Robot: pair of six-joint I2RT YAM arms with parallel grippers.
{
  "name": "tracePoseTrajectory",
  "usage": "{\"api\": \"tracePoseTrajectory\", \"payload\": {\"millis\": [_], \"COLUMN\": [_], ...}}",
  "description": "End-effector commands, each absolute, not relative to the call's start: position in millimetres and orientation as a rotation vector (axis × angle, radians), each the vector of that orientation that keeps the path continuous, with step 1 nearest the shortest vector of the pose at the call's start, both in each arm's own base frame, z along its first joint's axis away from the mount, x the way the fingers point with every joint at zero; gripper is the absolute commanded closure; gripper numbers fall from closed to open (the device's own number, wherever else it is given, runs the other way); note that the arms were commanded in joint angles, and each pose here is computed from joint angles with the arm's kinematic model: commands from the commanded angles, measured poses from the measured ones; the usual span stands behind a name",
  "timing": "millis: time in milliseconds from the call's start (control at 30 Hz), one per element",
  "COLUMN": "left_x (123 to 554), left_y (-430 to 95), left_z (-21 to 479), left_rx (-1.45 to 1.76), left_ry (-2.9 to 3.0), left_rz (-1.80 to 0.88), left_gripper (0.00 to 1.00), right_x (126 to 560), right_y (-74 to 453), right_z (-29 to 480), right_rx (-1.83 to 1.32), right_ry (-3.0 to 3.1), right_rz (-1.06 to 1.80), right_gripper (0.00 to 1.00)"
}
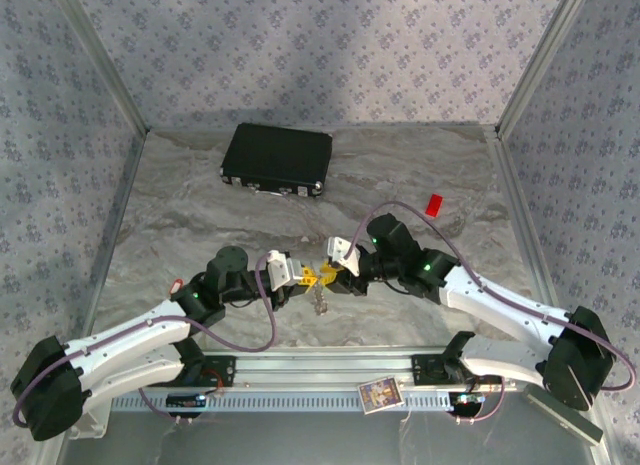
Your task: Put the keys on the keyring
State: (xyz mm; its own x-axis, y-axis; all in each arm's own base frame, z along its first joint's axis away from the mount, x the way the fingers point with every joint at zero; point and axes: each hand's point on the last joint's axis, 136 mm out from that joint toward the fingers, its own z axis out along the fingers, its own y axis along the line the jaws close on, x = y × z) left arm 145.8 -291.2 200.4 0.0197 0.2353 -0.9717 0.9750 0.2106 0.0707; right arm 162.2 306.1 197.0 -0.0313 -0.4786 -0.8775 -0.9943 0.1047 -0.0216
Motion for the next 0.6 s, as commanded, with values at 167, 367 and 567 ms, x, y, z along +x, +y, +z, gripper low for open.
{"api": "tracePoseTrajectory", "payload": {"millis": [167, 367, 567], "left_x": [139, 143, 144], "left_y": [-295, -291, -284], "left_z": [220, 211, 201], "left_rx": [1.212, 1.235, 1.314], "left_ry": [1.348, 1.398, 1.461], "left_rz": [-0.941, -0.886, -0.799], "left_gripper": [1.00, 0.73, 0.72], "right_x": [159, 160, 160], "right_y": [314, 310, 306], "right_z": [203, 207, 205], "right_rx": [-1.480, -1.505, -1.590], "right_ry": [1.583, 1.595, 1.624], "right_rz": [0.900, 0.859, 0.753], "right_gripper": [0.93, 1.00, 1.00]}}
